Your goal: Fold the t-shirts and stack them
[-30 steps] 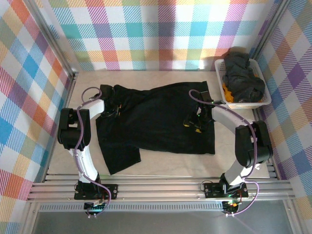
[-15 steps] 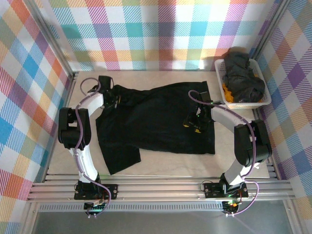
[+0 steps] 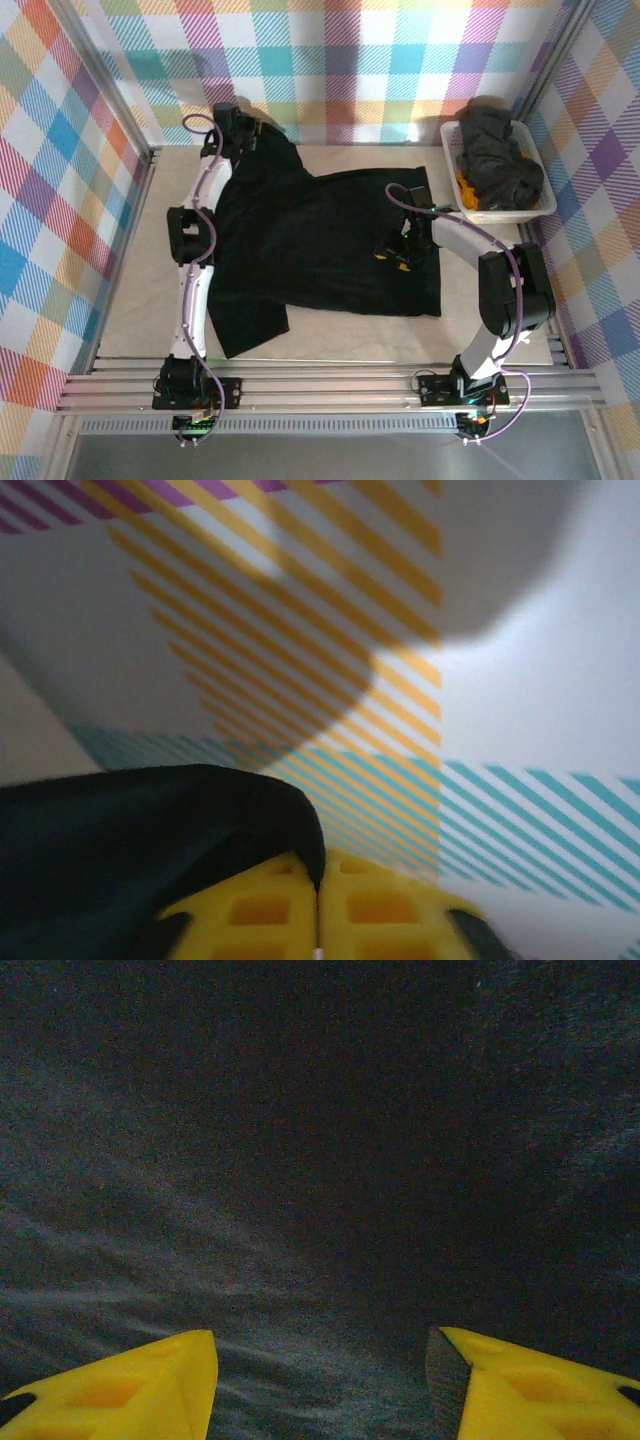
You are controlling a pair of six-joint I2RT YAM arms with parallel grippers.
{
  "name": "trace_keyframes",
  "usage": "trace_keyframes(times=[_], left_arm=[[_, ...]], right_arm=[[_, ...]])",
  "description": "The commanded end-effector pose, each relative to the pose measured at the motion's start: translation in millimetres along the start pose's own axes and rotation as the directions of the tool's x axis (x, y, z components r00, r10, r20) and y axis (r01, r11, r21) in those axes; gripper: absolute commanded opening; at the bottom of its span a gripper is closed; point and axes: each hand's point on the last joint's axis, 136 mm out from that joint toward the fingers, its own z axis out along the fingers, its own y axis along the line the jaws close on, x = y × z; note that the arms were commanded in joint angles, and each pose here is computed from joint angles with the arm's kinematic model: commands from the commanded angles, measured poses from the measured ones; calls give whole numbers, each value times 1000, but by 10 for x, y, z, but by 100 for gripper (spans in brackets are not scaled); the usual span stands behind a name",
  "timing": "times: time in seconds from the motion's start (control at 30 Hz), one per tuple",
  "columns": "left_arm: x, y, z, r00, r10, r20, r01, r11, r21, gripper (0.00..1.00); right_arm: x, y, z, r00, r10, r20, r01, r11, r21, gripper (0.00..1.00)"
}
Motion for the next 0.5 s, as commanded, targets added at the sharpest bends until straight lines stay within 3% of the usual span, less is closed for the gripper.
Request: trace_keyframes(times=[0.0,0.03,0.13,0.23,0.33,0.47], left_arm=[[-17,-55,32,999,-10,-38,11,999,40,67],[13,-20,5,999,9,-53,-9,1000,9,74],[87,28,-202,991,85,-99,-96,990,-106,78],[11,115,-603,985,161,-69,-173,947,-269,82],[-28,331,-992,980,186,-66,-197,900,-388,75],[210,762,-1310,969,154,-193,-232,838,-493,68]], right_arm=[[27,61,41,999,-13,-30,13,1000,-11,58],[34,67,45,999,-12,-35,12,1000,-16,58],[39,85,19,999,-15,-30,15,1000,-23,59],[25,111,-36,1000,-23,-16,22,999,-30,59],[9,101,-85,1000,-25,0,25,999,-25,59],[-51,-1,-105,1000,-1,-1,1,1000,-22,59]])
